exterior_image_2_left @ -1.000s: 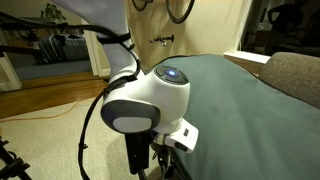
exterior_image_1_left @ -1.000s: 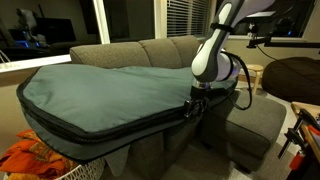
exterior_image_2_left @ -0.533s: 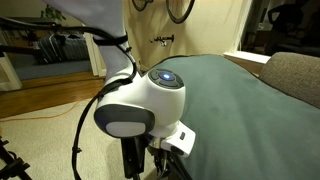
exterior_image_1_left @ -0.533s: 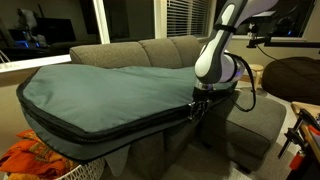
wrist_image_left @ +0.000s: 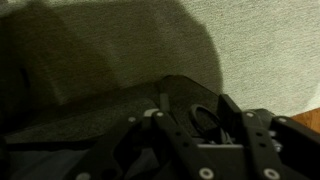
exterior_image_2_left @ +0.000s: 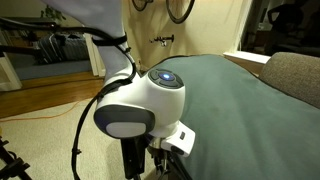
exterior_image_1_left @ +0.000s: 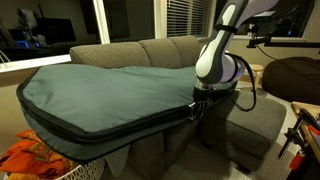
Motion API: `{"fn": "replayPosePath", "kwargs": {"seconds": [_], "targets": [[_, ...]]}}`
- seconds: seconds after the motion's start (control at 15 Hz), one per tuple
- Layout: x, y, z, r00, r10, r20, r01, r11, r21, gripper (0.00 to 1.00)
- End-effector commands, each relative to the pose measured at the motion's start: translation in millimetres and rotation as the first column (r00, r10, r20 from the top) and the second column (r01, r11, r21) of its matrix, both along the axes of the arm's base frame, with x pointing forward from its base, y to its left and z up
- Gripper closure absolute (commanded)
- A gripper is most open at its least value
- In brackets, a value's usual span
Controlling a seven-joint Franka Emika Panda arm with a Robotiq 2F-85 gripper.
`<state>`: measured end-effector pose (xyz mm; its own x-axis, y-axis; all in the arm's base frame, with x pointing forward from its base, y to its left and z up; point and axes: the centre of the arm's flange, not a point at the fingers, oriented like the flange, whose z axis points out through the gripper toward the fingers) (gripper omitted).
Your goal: Open the zip
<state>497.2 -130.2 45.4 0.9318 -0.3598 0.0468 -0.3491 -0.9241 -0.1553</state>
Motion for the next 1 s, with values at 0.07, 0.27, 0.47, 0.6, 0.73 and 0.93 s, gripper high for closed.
{"fn": "replayPosePath", "kwargs": {"seconds": [0.07,0.27,0.47,0.6,0.73,0.93], "targets": [[-7.5,-3.6,5.4,1.0,0.016,0.003,-0.016,1.0,-0.027,0.08],[-6.2,-4.6,5.9,1.0,0.025,0.0,-0.025,0.999,-0.033,0.0],[-6.0,-2.1,4.7,0.999,0.037,0.002,-0.037,0.999,-0.032,0.0],[-6.1,0.6,3.9,0.999,0.042,0.0,-0.042,0.999,-0.031,0.0],[-5.8,1.9,3.7,0.999,0.05,-0.001,-0.05,0.998,-0.03,0.0],[-5.3,1.1,4.1,0.999,0.054,0.001,-0.054,0.998,-0.035,0.26]]}}
